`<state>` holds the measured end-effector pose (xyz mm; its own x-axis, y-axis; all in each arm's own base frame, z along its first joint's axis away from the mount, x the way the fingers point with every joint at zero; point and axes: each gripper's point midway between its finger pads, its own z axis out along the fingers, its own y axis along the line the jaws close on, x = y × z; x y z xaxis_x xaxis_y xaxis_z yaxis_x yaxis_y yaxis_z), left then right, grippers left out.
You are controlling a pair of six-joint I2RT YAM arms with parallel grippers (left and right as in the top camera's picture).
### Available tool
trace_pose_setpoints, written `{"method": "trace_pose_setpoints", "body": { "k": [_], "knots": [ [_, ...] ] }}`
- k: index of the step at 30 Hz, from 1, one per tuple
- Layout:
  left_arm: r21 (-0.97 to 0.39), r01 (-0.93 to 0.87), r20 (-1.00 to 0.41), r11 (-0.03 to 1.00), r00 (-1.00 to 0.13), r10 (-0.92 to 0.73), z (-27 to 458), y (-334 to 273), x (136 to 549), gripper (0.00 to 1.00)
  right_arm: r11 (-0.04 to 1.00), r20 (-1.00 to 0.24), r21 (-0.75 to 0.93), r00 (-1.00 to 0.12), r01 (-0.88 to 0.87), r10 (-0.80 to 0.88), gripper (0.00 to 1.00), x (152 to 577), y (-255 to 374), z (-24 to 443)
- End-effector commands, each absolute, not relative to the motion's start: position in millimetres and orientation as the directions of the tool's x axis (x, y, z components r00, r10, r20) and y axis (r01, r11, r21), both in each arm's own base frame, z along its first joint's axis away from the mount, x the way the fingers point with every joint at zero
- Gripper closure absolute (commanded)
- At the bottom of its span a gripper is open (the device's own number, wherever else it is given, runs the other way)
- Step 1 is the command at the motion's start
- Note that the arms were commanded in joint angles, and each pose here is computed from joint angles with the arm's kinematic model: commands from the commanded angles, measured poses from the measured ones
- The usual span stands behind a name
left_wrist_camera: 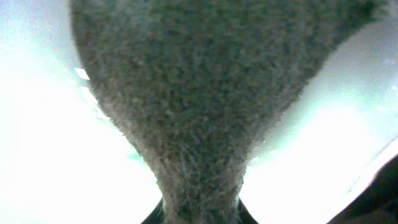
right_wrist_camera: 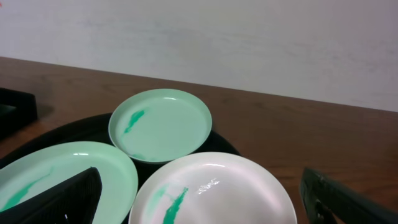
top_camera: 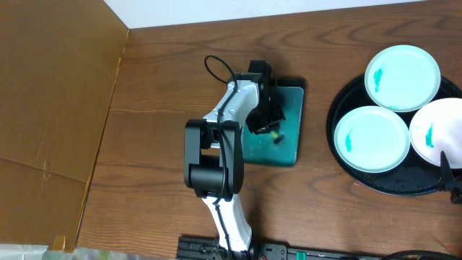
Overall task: Clean dirty plates on tray and stack at the side
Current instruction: 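Close the left gripper on the green-yellow sponge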
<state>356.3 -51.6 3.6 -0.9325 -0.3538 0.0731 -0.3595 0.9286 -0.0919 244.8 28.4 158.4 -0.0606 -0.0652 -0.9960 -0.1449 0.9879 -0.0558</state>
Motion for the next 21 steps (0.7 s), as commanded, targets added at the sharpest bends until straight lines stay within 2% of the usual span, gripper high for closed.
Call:
{"method": "trace_pose_setpoints", "body": {
  "k": [1,2,3,5,6,10,21],
  "knots": [
    [-0.083,-0.349,0.078,0.934,-0.936,-0.343,-1.5,-51.8,353.6,0.93,0.987,-0.996,-0.051,-0.060,-0.153,-0.060,0.01,244.3,30.2,158.0],
    [-0.076,-0.348,0.066,0.935,-0.937,-0.343,-1.7,-50.1,355.9,0.93,0.987,-0.996,-0.051,-0.060,-0.153,-0.060,0.01,244.3,30.2,158.0],
    [-0.063,-0.347,0.052,0.936,-0.938,-0.344,-2.0,-47.2,357.8,0.75,0.987,-0.996,-0.051,-0.060,-0.153,-0.060,0.01,244.3,30.2,158.0],
    [-0.031,-0.345,0.021,0.938,-0.938,-0.345,-2.5,-40.2,361.8,0.24,0.987,-0.996,-0.051,-0.060,-0.153,-0.060,0.01,244.3,30.1,158.0],
    [-0.018,-0.345,0.000,0.938,-0.939,-0.345,-2.6,-37.0,365.4,0.16,0.987,-0.996,-0.051,-0.060,-0.153,-0.060,0.01,244.3,30.2,158.0],
    [-0.010,-0.346,-0.079,0.938,-0.935,-0.345,-1.9,-31.3,382.7,0.13,0.987,-0.996,-0.051,-0.060,-0.153,-0.060,0.01,244.3,30.2,158.0],
    [-0.080,-0.320,-0.239,0.944,-0.913,-0.330,5.3,-35.1,425.7,0.16,0.987,-0.996,-0.051,-0.060,-0.153,-0.060,0.01,244.3,30.1,158.0]
  ]
}}
